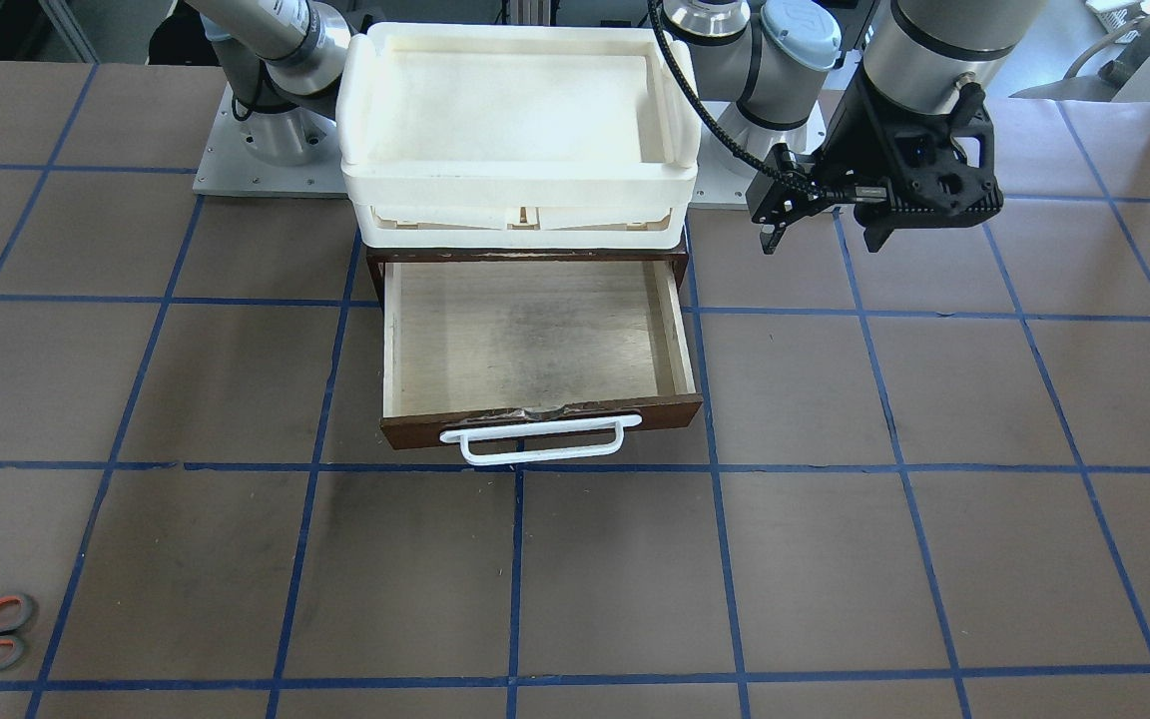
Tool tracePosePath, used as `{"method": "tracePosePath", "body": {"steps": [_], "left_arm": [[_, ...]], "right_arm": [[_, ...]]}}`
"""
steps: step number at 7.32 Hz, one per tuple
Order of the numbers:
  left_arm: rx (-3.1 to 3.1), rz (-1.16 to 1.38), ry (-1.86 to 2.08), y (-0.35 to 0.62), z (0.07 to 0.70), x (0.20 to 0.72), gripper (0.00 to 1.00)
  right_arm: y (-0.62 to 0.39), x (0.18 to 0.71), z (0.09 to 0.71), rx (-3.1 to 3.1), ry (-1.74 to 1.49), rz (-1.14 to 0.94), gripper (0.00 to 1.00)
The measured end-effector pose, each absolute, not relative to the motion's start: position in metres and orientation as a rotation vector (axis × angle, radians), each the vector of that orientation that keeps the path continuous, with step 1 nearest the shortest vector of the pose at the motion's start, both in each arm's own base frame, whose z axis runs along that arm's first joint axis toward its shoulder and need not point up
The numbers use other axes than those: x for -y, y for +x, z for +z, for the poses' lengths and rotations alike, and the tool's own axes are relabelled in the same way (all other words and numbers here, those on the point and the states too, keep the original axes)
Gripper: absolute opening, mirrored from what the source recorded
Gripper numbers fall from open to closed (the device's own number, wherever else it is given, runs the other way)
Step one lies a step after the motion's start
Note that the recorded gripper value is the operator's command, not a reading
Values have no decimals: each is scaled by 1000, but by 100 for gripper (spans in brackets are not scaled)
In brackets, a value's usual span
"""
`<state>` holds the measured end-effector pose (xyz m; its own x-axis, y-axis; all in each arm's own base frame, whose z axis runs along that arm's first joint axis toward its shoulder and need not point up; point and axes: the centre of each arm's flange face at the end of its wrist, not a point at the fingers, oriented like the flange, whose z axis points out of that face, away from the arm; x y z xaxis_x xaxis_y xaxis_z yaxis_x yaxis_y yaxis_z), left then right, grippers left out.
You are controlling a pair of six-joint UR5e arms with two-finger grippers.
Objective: Put scissors in drawer and close it
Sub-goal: 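Lower the open right gripper over the scissors' blade end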
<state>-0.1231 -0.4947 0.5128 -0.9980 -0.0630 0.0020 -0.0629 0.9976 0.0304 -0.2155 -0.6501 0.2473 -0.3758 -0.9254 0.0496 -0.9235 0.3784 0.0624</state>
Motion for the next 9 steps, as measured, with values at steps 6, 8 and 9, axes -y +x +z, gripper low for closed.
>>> {"method": "tracePosePath", "body": {"steps": [6, 8, 9], "left_arm": [[3137, -47, 101, -123, 513, 494, 100], [3137, -46, 100, -123, 513, 494, 100], [3137, -47, 101, -123, 513, 494, 100]], "right_arm": [[-232, 685, 198, 2410, 1914, 12, 93], [-241, 704, 181, 2387, 1953, 34, 90], [-242, 708, 177, 2381, 1965, 43, 89]]}}
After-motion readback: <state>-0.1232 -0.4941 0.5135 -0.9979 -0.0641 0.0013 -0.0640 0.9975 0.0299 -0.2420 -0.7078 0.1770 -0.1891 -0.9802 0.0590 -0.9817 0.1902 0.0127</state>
